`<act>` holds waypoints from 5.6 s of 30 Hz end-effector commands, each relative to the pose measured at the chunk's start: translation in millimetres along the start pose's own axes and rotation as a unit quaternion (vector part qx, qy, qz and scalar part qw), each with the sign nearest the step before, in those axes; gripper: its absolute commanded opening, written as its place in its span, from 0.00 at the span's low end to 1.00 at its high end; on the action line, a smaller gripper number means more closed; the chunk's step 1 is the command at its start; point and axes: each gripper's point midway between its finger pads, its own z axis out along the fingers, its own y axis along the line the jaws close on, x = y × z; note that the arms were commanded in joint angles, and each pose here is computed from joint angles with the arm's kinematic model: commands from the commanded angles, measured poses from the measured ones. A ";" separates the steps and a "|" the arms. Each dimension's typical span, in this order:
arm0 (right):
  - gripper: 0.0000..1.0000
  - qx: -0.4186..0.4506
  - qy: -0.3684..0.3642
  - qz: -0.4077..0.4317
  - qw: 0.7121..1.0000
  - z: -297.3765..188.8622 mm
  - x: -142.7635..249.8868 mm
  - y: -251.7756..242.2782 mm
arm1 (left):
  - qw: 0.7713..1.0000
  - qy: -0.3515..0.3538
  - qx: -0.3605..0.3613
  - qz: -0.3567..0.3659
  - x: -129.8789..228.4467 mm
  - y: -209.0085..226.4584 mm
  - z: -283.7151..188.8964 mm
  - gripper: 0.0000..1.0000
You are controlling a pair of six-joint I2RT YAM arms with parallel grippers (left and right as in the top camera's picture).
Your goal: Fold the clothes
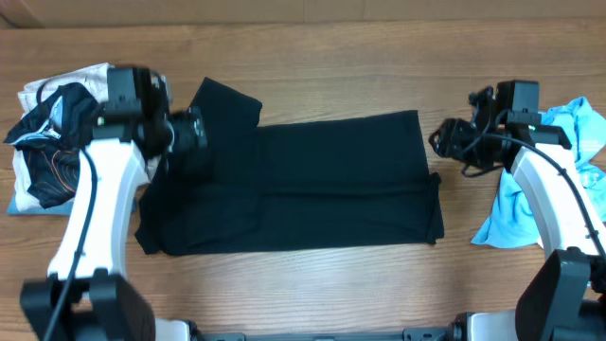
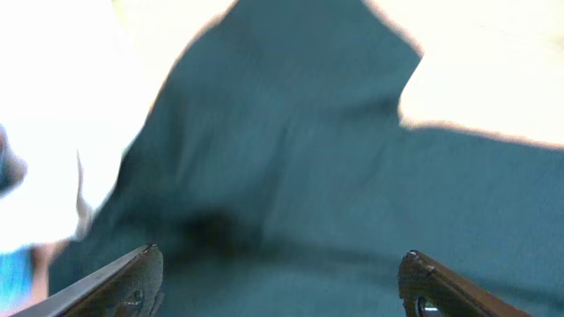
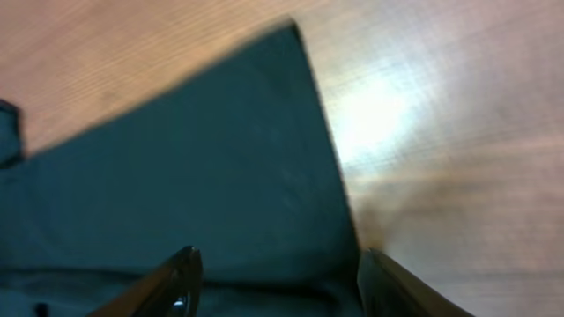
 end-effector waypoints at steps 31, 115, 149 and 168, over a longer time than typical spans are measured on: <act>0.63 -0.022 -0.009 -0.034 0.999 -12.8 -8.8 25.2 | 0.992 0.104 0.013 0.069 -38.4 13.9 220.5 0.09; 0.04 0.160 0.101 0.011 0.982 -8.3 36.4 -42.5 | 0.952 0.273 -0.139 -0.022 33.5 47.3 -17.8 0.04; 0.08 0.193 0.218 0.042 0.956 -32.7 92.3 -55.5 | 0.873 0.410 -0.260 -0.043 161.7 92.0 25.2 0.38; 0.38 0.145 0.223 0.036 0.963 2.4 103.1 -53.0 | 0.902 0.345 -0.252 -0.055 136.4 81.4 46.8 0.38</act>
